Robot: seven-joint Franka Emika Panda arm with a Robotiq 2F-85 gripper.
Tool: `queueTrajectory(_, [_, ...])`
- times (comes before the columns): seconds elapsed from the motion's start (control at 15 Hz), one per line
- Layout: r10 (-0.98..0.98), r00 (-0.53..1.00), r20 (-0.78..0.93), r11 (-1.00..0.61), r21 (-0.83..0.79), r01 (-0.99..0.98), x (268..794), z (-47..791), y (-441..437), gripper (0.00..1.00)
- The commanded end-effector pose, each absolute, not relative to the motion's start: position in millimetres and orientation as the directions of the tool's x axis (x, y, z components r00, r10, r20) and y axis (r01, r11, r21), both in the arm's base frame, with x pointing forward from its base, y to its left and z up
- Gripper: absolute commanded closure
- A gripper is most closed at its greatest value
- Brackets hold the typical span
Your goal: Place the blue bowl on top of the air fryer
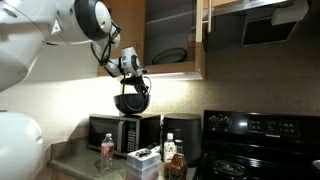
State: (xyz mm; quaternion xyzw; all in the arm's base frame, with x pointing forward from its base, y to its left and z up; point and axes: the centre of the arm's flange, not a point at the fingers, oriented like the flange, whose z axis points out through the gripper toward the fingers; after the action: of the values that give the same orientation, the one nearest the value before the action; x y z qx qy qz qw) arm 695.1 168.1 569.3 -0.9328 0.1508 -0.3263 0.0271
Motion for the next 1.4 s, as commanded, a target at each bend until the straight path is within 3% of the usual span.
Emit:
queueTrajectory(0.0, [-0.385,0.725,0.571,-0.910,-0.104,-0.401,648,578,149,0.93])
queueTrajectory(0.73, [-0.631,0.289,0.720,-0.541,-0.141,-0.829,595,551,81,0.93])
queueTrajectory(1.13, [-0.642,0.025,0.766,-0.286,-0.209,-0.935,582,540,63,0.93])
queueTrajectory(1.33, [-0.684,-0.014,0.729,-0.252,-0.254,-0.934,590,524,59,0.94])
